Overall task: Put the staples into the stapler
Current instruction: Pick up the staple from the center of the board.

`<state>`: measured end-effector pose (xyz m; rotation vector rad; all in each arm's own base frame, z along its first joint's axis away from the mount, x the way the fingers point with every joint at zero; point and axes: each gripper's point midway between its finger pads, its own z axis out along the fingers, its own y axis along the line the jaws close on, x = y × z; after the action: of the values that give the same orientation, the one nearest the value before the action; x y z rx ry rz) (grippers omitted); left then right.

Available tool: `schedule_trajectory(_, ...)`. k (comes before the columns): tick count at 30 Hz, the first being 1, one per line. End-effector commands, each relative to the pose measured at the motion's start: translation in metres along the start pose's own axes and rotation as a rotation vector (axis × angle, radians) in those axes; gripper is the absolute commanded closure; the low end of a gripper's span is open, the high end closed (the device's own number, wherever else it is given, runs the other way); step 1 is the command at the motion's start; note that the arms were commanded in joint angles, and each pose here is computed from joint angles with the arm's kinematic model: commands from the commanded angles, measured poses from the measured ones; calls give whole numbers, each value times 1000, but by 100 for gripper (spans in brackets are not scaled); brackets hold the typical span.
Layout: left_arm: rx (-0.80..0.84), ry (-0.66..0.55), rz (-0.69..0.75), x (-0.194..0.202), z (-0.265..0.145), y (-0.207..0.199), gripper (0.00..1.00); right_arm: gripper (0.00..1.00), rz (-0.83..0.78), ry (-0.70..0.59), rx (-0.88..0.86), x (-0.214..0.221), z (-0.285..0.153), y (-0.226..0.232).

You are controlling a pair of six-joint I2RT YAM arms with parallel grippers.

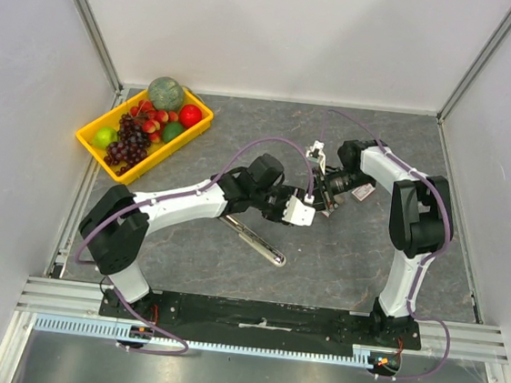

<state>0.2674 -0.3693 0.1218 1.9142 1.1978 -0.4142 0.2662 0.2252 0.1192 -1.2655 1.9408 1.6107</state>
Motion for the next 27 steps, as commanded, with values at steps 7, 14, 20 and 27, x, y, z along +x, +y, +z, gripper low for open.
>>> schedule_trajectory(7,-14,-23,-7,-20,5,9,49,84,-17,-63,-14,-15,-7,2)
schedule_trajectory(14,8,-18,-2,-21,10,4,53,84,-19,-71,-16,-16,-9,3)
schedule_trajectory(20,5,-3,-5,-20,12,4,60,84,-19,-78,-13,-16,-12,3)
schedule_trajectory(27,-2,-2,-12,-22,12,6,64,84,-16,-77,-15,-15,-11,3)
